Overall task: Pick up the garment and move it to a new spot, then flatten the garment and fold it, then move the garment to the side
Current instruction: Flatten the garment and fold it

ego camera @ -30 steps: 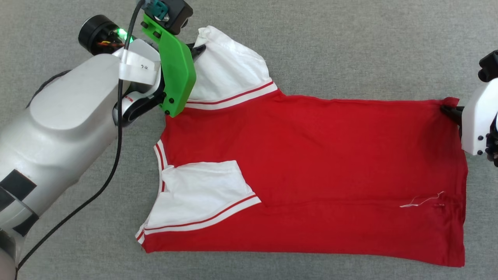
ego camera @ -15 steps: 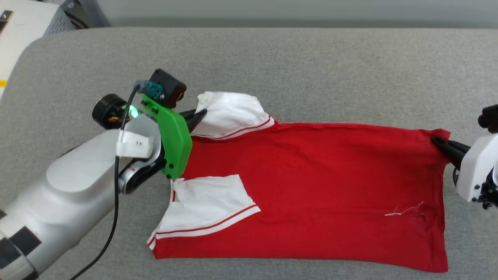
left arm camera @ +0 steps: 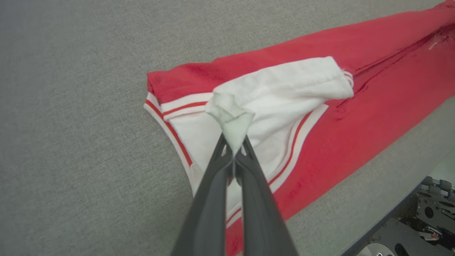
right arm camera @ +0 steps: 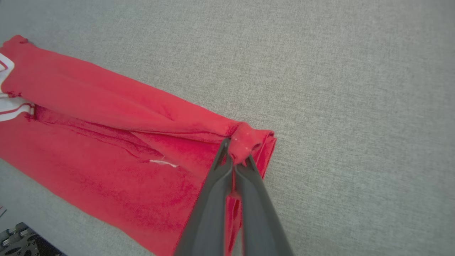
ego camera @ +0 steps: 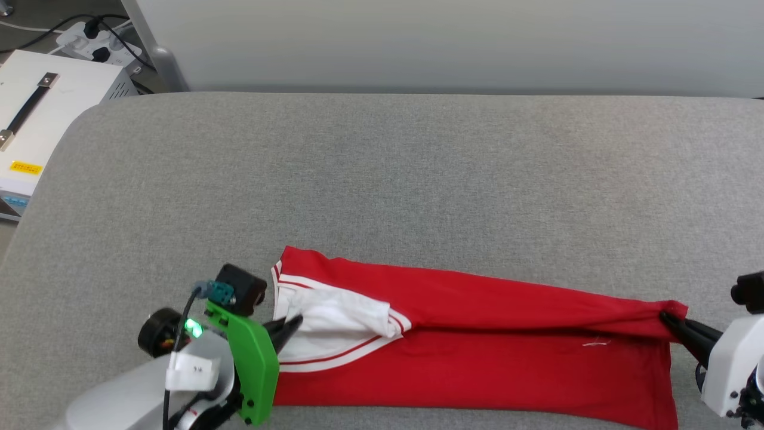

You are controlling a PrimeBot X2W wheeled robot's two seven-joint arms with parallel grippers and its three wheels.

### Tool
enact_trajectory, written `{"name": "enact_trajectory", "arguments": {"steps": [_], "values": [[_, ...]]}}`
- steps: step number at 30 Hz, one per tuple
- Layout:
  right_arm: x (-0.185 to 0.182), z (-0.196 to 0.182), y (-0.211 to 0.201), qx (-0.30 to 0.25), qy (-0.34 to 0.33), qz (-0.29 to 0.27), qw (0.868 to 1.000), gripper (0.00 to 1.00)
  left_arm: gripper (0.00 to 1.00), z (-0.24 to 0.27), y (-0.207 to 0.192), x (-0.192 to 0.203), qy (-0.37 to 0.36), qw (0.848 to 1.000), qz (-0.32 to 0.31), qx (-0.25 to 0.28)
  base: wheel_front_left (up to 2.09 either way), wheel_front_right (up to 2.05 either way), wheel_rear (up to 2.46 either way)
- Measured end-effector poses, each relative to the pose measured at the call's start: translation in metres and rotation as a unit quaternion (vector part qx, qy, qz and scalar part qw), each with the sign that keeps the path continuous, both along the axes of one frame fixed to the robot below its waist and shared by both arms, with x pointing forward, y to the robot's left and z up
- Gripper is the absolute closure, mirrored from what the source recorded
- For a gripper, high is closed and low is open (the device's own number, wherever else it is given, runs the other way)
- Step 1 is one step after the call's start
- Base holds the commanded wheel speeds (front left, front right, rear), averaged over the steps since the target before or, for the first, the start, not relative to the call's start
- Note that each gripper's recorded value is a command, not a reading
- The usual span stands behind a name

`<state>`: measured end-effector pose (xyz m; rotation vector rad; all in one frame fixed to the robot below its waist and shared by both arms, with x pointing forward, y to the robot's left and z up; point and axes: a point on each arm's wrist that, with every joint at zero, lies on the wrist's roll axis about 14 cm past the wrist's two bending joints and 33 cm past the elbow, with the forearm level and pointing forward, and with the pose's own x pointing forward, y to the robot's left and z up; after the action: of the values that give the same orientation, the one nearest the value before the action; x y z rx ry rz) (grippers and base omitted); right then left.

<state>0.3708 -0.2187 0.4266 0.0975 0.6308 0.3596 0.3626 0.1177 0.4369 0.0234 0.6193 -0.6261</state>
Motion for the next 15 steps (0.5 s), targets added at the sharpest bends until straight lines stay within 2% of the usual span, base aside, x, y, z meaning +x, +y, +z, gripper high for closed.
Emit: {"name": "enact_trajectory", "arguments": {"steps": [6,12,13,14,15], "values": [[-0.024,-0.02,-0.001,0.015,0.028,-0.016,0.999,1.0,1.0,-0.033,0.009,-0.032,0.052,0.998,0.021,0.001,0.0,0.0,0.0],[-0.039,-0.046,0.003,0.023,0.07,-0.03,0.997,1.0,1.0,-0.053,0.009,-0.039,0.08,0.996,0.037,-0.001,0.0,0.0,0.0],[-0.04,-0.049,0.005,0.024,0.075,-0.032,0.996,0.94,1.0,-0.055,0.011,-0.038,0.078,0.996,0.041,0.004,0.0,0.0,0.0],[-0.04,-0.05,0.006,0.028,0.075,-0.033,0.996,0.15,0.53,-0.056,0.012,-0.036,0.074,0.996,0.044,0.005,0.0,0.0,0.0],[-0.038,-0.048,0.008,0.033,0.071,-0.035,0.996,0.0,0.0,-0.054,0.012,-0.034,0.066,0.997,0.05,0.003,0.0,0.0,0.0]]}}
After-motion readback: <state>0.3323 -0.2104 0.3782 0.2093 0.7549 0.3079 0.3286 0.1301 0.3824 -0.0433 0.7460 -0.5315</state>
